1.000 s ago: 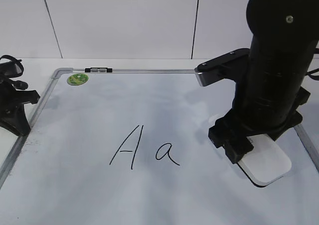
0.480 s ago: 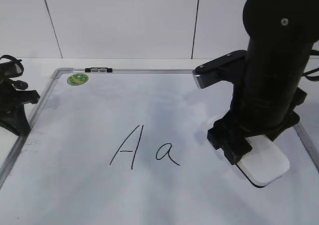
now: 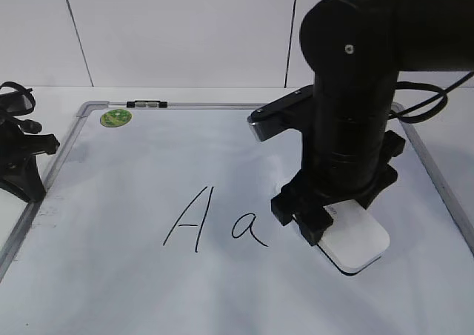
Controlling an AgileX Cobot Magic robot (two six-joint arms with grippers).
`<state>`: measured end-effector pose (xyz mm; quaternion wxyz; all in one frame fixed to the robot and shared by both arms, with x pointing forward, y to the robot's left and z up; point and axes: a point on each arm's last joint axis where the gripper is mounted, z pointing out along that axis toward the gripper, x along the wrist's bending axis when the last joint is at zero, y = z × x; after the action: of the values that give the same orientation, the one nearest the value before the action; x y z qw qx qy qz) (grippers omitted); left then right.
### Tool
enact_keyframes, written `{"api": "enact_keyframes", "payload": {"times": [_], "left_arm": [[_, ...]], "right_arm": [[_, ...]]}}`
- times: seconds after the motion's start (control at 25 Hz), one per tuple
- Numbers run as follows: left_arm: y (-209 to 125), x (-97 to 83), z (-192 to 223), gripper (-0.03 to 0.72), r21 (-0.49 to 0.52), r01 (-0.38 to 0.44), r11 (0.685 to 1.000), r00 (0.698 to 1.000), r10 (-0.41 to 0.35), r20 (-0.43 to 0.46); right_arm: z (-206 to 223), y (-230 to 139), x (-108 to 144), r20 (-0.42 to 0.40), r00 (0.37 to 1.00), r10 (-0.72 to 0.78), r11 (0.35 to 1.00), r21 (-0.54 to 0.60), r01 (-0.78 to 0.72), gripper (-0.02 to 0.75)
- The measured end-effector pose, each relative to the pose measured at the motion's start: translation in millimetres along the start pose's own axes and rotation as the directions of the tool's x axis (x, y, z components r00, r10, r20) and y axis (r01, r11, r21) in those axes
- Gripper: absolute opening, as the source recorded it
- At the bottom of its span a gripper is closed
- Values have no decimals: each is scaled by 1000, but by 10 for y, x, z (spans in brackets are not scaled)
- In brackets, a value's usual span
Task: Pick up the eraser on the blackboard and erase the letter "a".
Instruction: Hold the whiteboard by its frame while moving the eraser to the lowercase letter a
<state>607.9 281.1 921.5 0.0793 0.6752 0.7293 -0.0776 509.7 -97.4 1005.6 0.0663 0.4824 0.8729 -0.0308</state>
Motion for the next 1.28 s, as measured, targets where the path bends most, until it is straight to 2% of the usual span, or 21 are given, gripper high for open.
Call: {"api": "enact_keyframes", "payload": {"times": [0.44,0.72,1.28], "left_arm": [[-2,0,0,31,2,0,1000,1000,0,0],[2,-1,-4,31,0,0,1000,1000,0,0],[0,-1,-4,29,2,-2,1000,1000,2,0]], "right_arm": [[263,309,87,-13,999,-38,999,-4,38,566],[322,388,111,-22,999,-49,999,-22,49,566],[461,556,181,-51,996,-79,997,23,80,566]]}}
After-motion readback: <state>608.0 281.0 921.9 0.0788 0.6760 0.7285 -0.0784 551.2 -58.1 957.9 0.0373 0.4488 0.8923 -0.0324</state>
